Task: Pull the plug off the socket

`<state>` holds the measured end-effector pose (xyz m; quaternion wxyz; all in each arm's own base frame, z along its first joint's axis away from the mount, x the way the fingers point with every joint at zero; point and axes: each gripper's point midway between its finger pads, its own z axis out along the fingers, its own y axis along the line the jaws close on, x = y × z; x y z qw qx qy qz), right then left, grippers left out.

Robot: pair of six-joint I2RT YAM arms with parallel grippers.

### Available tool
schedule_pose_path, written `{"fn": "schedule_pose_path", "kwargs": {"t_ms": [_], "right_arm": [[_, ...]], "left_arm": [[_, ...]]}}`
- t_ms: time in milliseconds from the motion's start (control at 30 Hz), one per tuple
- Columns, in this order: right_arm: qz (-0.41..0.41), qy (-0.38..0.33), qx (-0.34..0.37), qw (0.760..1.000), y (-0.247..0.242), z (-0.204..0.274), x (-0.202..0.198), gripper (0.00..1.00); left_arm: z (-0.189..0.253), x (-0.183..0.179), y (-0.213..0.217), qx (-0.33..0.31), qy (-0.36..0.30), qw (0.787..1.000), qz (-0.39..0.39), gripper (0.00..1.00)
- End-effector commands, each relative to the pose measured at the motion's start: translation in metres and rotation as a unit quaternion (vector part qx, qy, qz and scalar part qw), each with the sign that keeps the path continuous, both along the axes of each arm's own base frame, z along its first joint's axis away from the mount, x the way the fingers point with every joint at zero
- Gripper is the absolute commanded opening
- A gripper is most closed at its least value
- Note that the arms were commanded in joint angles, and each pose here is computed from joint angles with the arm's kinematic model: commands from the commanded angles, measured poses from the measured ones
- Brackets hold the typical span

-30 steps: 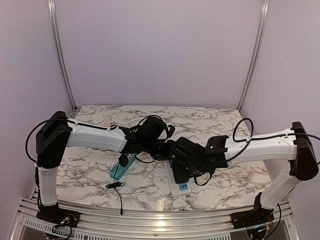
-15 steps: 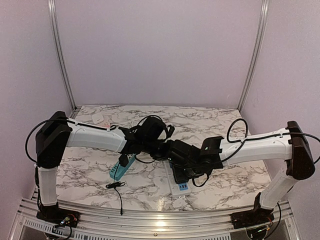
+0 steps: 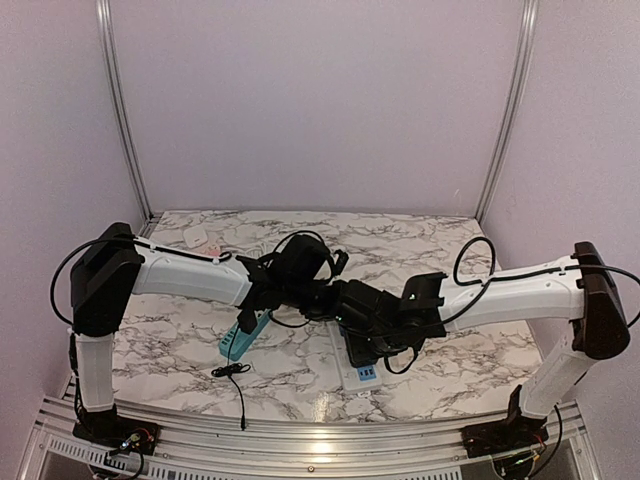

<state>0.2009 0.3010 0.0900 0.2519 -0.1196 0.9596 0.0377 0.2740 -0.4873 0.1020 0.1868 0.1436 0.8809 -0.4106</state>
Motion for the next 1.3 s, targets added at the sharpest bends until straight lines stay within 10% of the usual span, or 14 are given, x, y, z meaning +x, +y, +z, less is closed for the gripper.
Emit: {"fn": "schedule_pose_path", "kwargs": {"t_ms": [0, 1267], "right_arm": [[-0.013, -0.043, 0.033, 0.998, 0.004, 0.036, 0.006, 0.26], [-0.135, -0.08, 0.14, 0.978, -0.112, 0.093, 0.054, 0.24]], "left_arm": [[-0.094, -0.019, 0.051, 0.146, 0.07, 0.987, 0.019, 0.0], [-0.062, -0.003, 0.034, 0.151, 0.045, 0.987, 0.005, 0.0]]}}
